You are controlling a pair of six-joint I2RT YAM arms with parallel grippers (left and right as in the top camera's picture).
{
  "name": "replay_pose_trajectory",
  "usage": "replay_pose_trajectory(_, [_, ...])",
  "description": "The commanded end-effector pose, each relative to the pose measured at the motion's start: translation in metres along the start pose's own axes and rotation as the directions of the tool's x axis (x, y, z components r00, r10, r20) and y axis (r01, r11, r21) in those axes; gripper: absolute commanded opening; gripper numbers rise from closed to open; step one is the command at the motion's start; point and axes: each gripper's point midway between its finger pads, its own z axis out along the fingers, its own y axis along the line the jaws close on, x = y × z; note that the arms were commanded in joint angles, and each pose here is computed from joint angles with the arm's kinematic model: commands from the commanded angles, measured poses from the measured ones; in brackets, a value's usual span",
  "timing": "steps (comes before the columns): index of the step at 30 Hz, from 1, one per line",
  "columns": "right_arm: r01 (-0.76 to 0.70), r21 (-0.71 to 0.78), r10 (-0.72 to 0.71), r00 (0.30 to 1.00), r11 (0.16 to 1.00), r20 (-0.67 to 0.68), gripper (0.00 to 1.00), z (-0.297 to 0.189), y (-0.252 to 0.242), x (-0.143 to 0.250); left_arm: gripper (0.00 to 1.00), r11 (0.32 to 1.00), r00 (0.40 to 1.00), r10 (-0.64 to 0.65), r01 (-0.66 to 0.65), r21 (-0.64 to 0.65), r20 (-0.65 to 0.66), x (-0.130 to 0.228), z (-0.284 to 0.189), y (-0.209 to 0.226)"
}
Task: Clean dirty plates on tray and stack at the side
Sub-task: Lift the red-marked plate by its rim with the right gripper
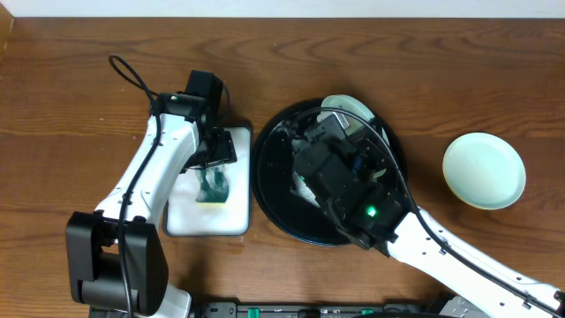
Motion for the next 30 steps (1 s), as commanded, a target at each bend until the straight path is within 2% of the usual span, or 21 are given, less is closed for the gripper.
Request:
replay_pose_trajectory(1, [-0.028,0.034,0.028,1.0,0.999,0.013,0.01,-0.0064,-0.0144,-0.0042,0.83,1.0,1.0,0.001,-0.001,0.001,0.005,-0.0015,-0.002,0.0009])
replay_pose_trajectory(25, [-0.03,0.056,0.03,1.0,0.998,0.005,0.01,-0.0061,-0.0183,-0.0026,0.83,1.0,1.0,0.001,-0.001,0.001,0.005,-0.0015,-0.002,0.0009])
replay_pose_trajectory(30, [-0.069,0.064,0.07,0.998,0.996,-0.003,0.01,-0.0037,-0.0204,-0.0003,0.83,1.0,1.0,0.001,-0.001,0.001,0.005,-0.0015,-0.002,0.0009])
